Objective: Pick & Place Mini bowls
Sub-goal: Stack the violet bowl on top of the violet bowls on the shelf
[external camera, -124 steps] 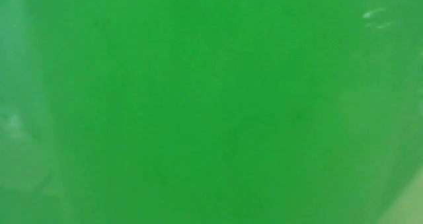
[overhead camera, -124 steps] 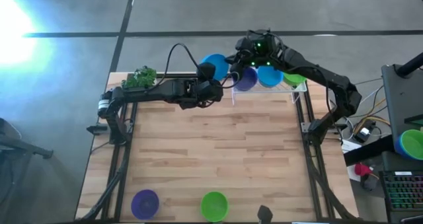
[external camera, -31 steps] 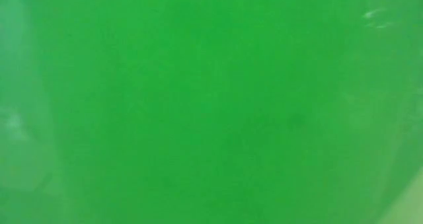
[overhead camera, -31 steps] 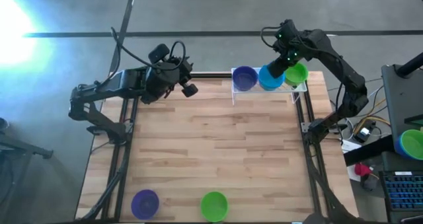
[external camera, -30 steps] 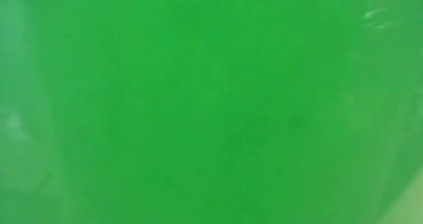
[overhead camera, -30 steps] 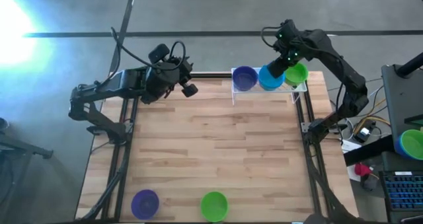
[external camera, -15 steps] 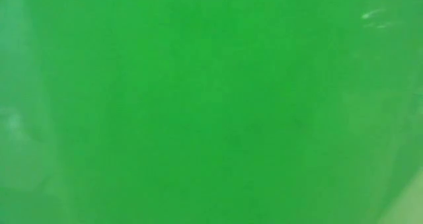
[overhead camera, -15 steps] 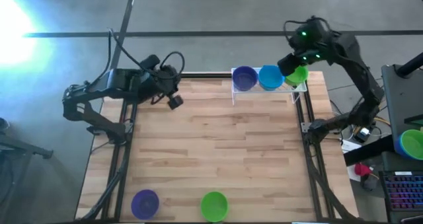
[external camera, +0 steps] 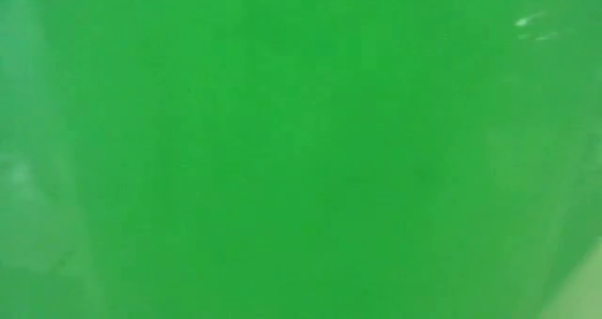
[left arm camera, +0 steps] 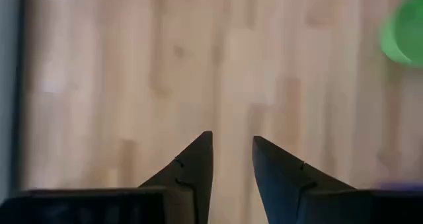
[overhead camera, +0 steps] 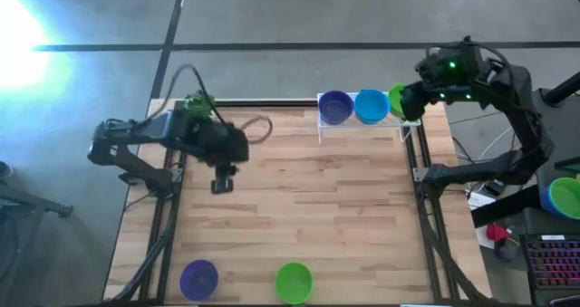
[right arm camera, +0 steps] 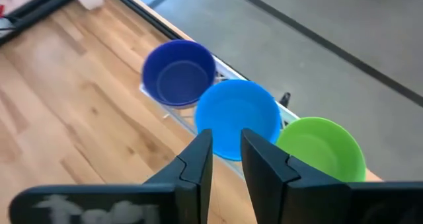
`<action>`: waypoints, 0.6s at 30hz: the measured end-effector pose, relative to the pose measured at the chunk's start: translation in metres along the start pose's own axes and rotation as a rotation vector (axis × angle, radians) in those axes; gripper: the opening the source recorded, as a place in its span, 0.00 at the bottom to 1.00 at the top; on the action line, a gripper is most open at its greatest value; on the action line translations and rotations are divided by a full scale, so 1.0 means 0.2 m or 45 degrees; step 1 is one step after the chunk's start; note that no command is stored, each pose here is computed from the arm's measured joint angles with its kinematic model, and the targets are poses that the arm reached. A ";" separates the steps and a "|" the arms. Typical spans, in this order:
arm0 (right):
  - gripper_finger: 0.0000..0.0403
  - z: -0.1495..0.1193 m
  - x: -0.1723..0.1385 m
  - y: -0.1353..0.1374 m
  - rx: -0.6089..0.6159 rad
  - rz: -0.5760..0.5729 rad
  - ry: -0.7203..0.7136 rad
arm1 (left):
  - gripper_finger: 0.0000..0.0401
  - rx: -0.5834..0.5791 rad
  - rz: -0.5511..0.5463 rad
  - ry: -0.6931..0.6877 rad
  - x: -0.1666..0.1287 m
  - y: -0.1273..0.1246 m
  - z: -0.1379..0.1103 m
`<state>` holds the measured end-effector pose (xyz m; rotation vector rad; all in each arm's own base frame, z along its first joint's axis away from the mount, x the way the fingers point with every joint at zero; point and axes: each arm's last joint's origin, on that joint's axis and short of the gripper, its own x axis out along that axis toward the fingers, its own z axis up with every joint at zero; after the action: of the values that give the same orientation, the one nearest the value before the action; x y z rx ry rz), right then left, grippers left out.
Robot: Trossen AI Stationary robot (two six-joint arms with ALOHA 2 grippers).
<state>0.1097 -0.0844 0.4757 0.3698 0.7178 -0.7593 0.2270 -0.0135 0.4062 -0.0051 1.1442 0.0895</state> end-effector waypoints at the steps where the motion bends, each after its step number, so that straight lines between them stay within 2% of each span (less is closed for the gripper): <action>1: 0.20 -0.01 -0.01 0.00 0.002 0.010 -0.007 | 0.27 0.010 -0.034 0.031 0.03 -0.02 -0.01; 9: 0.18 -0.02 -0.03 0.04 -0.008 0.060 -0.015 | 0.27 0.111 -0.199 0.261 0.23 -0.30 -0.15; 18: 0.18 -0.01 -0.03 0.05 -0.021 0.085 -0.035 | 0.27 0.147 -0.321 0.352 0.39 -0.61 -0.35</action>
<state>0.1138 -0.0733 0.4783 0.3662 0.6825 -0.6936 0.2039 -0.1331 0.2999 -0.0607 1.4147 -0.2071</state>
